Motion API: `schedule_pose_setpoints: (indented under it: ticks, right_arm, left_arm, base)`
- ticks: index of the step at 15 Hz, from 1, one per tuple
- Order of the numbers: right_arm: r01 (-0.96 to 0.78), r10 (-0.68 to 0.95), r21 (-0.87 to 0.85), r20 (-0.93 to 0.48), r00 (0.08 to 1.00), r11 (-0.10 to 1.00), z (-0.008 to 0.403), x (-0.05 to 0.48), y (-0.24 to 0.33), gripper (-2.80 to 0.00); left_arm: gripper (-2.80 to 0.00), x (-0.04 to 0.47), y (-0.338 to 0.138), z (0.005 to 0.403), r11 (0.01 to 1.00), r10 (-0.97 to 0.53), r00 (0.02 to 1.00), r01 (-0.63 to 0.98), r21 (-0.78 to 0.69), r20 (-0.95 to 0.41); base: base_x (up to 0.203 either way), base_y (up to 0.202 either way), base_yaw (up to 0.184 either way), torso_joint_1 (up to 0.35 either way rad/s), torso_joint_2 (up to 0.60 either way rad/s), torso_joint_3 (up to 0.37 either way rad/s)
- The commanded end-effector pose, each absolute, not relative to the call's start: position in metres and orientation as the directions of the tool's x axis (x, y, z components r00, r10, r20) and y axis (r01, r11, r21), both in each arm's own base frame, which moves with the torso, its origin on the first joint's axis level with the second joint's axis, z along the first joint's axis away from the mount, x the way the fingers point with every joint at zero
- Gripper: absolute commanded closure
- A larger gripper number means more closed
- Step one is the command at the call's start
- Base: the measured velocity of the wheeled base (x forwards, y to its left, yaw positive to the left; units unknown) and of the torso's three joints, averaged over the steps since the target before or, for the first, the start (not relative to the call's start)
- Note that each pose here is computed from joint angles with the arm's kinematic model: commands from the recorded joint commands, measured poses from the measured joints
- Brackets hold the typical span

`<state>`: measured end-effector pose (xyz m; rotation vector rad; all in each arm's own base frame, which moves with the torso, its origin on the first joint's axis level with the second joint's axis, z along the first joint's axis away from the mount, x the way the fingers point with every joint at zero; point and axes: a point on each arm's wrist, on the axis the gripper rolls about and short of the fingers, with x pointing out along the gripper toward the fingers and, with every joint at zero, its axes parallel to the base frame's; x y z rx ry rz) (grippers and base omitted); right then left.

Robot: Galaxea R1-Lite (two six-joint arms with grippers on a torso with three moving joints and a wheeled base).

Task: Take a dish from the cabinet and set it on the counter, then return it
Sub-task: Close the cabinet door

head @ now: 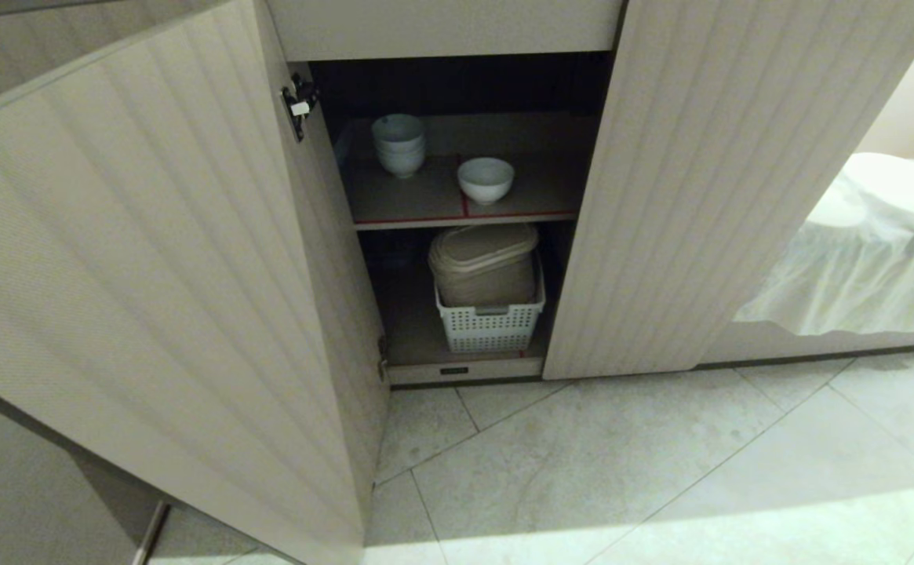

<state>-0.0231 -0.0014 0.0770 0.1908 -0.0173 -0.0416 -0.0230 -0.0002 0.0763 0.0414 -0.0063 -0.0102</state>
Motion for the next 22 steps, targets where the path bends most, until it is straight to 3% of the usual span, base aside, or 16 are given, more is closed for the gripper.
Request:
schedule_pose_setpoints:
  ticks: [1,4,12,15,22]
  right_arm:
    - [0.04,-0.043,0.19,0.012,0.999,0.981,0.077,-0.023,-0.001,0.0]
    - [0.04,-0.043,0.191,0.013,0.999,0.981,0.077,-0.023,-0.001,0.0]
    - [0.04,-0.043,0.191,0.012,0.999,0.981,0.077,-0.023,-0.001,0.0]
    - [0.04,-0.043,0.19,0.012,0.999,0.981,0.077,-0.023,-0.001,0.0]
    - [0.04,-0.043,0.191,0.012,0.999,0.981,0.077,-0.023,-0.001,0.0]
  left_arm:
    - [0.0,-0.023,0.0,0.076,0.997,-0.012,1.0,0.012,0.078,0.006]
    - [0.0,-0.023,0.0,0.076,0.994,-0.021,1.0,0.02,0.109,0.003]
    - [0.0,-0.028,0.0,0.098,1.0,0.007,0.996,-0.009,0.022,0.089]
    - [0.0,-0.028,0.001,0.11,0.998,0.058,0.995,-0.057,-0.019,0.076]
    - [0.0,-0.003,0.001,0.136,0.996,-0.008,1.0,0.007,-0.086,-0.014]
  base:
    - [0.0,0.0,0.0,0.0,0.0,0.0]
    - [0.0,0.0,0.0,0.0,0.0,0.0]
    - [0.0,0.0,0.0,0.0,0.0,0.0]
    - [0.0,0.0,0.0,0.0,0.0,0.0]
    - [0.0,0.0,0.0,0.0,0.0,0.0]
